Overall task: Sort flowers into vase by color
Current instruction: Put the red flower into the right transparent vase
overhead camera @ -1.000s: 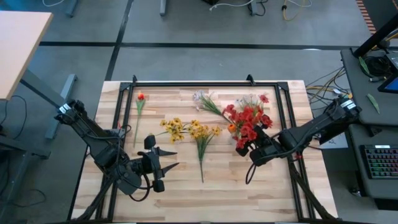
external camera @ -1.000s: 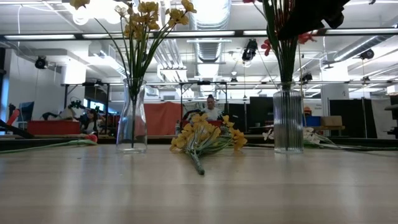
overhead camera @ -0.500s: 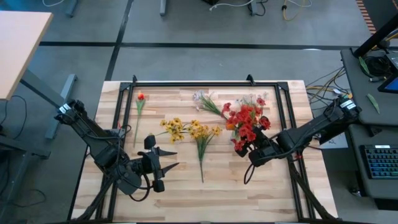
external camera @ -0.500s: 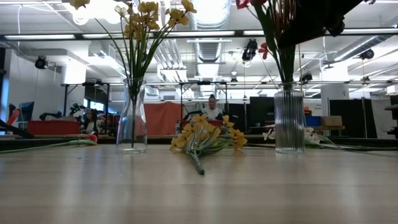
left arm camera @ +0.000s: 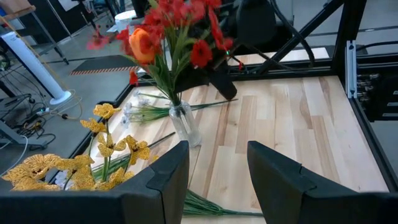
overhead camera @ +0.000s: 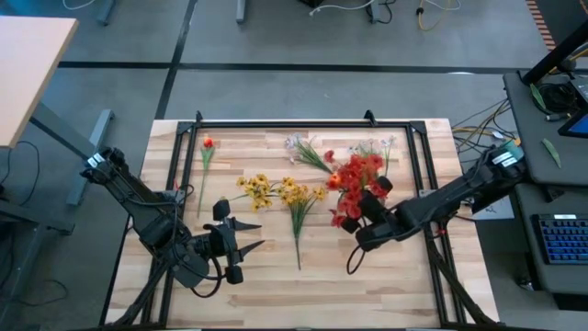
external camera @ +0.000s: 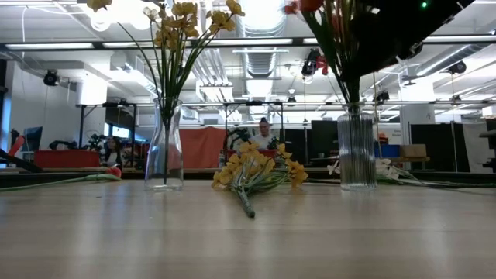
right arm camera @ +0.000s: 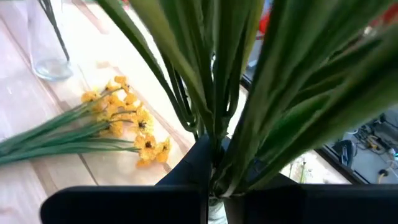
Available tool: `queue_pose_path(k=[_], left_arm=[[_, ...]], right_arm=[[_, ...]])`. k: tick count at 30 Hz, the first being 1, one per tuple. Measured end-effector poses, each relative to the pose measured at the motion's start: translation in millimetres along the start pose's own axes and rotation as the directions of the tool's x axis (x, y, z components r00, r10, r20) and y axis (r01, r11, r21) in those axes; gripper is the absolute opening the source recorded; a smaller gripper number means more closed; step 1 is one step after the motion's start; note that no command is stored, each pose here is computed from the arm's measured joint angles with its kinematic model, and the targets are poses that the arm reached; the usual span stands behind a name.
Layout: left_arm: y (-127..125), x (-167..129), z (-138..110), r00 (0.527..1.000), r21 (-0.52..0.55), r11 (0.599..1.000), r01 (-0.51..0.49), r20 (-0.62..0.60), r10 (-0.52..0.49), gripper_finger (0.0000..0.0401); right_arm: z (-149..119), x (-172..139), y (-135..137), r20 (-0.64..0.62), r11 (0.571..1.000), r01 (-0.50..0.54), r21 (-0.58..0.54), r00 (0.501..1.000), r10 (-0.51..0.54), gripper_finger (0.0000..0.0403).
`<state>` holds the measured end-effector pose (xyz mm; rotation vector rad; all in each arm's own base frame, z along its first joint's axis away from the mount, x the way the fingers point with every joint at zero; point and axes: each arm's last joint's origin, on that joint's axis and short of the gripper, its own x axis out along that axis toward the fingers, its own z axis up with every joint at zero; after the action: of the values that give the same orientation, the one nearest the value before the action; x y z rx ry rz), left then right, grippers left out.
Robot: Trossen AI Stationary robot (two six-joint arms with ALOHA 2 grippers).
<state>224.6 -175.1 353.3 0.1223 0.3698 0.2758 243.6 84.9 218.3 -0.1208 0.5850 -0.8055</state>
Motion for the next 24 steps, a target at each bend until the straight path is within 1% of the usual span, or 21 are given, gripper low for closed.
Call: queue_pose_path(k=[7, 16, 19, 24], left_arm=[[-0.1, 0.0, 0.1, 1.000, -0.002, 1.000, 0.000, 0.001, 0.000, 0.0148], [-0.1, 0.1, 0.0, 1.000, -0.011, 1.000, 0.000, 0.001, 0.000, 0.0148], [-0.1, 0.1, 0.0, 1.000, -0.017, 1.000, 0.000, 0.001, 0.000, 0.0148], [-0.1, 0.1, -0.2, 1.000, -0.027, 1.000, 0.000, 0.000, 0.000, 0.0148]], right_arm=[[-2.6, 3.2, 4.2, 0.008, 1.000, 0.022, -0.018, 1.000, -0.022, 0.0013], [1.9, -0.9, -1.0, 0.009, 1.000, 0.001, 0.014, 1.000, -0.001, 0.0015], [4.6, -2.8, -3.1, 0.014, 1.000, -0.006, 0.029, 1.000, 0.005, 0.0031], [9.5, -6.4, -7.4, 0.026, 0.998, -0.015, 0.058, 1.000, 0.014, 0.0086]])
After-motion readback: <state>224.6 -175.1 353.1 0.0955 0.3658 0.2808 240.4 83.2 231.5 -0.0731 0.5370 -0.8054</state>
